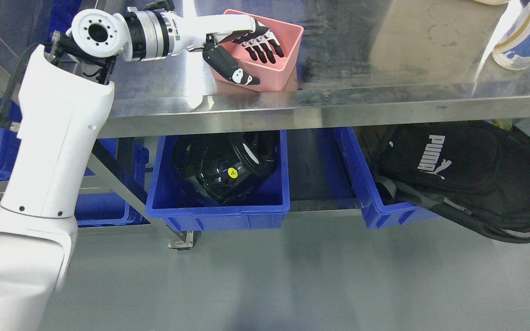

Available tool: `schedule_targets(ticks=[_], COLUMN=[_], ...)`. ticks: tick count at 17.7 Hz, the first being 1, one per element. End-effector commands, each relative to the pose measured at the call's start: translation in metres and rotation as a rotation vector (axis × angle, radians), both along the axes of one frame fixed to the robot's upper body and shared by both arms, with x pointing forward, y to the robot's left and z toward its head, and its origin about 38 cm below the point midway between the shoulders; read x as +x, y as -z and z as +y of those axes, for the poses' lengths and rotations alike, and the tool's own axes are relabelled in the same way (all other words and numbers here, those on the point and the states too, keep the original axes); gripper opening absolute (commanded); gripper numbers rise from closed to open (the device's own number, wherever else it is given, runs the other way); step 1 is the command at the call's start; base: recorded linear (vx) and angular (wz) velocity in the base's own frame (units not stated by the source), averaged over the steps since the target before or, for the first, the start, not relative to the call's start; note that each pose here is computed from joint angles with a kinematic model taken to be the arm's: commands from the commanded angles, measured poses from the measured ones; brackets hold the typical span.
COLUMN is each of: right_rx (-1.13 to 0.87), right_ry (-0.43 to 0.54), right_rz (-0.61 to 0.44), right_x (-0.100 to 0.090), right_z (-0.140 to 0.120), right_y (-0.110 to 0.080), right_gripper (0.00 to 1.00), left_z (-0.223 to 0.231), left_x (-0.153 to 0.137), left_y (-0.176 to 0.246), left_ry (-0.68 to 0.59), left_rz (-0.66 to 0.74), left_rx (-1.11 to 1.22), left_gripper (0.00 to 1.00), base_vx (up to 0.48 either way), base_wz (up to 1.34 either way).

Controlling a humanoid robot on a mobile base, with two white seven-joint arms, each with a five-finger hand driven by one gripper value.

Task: Place storage box into left shelf container
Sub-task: 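Grasp the rim of the pink box with the left hand, then lift the pink box off the table with the left hand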

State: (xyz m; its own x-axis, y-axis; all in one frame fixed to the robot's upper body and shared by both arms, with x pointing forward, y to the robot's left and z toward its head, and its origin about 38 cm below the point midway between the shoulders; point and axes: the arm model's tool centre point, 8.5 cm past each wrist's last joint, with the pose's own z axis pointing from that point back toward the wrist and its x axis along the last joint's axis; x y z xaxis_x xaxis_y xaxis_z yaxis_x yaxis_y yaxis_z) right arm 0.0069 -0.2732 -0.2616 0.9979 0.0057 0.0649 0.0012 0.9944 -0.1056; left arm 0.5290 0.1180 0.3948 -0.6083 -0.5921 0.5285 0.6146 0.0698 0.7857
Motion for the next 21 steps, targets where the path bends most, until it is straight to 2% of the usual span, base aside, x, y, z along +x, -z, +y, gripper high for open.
schedule_targets(ticks=[1,2,6,8,9,12,18,21], right_rx=[-0.013,-0.011,-0.011,-0.013,-0.013,-0.011,-0.011,-0.013], right_ry=[0.002,0.002,0.002,0.002,0.002,0.002,0.002,0.002], right_rz=[-0.025,-0.025,-0.025,-0.025,-0.025,-0.025,-0.025,-0.025], right_x=[0.011,0.011,0.011,0.011,0.011,0.011,0.011,0.011], right_z=[-0.011,-0.011,-0.011,-0.011,-0.011,-0.011,-0.011,-0.011], right_y=[-0.001,-0.001,-0.001,-0.001,-0.001,-0.001,-0.001,-0.001], right_gripper=[1.00,1.00,1.00,1.00,1.00,1.00,1.00,1.00], left_z=[-0.014,-0.013,-0.005,-0.001,0.022,0.034,0.063,0.070], left_x=[0.004,0.003,0.004,0.003,0.005,0.002,-0.029,-0.045], left_y=[-0.010,-0.010,-0.019,-0.040,-0.043,-0.035,-0.025,-0.008], left_ry=[0.049,0.052,0.047,0.056,0.028,0.087,0.224,0.223], left_rz=[0.064,0.066,0.053,0.035,0.022,0.040,-0.045,-0.139], left_rx=[-0.105,-0.104,-0.182,-0.348,-0.433,-0.626,-1.001,-1.103], left_gripper=[0.05,0.00,0.00,0.01,0.01,0.01,0.02,0.03], base_vx=[-0.001,0.000,0.000,0.000,0.000,0.000,0.000,0.000], base_wz=[-0.04,0.00,0.00,0.00,0.00,0.00,0.00,0.01])
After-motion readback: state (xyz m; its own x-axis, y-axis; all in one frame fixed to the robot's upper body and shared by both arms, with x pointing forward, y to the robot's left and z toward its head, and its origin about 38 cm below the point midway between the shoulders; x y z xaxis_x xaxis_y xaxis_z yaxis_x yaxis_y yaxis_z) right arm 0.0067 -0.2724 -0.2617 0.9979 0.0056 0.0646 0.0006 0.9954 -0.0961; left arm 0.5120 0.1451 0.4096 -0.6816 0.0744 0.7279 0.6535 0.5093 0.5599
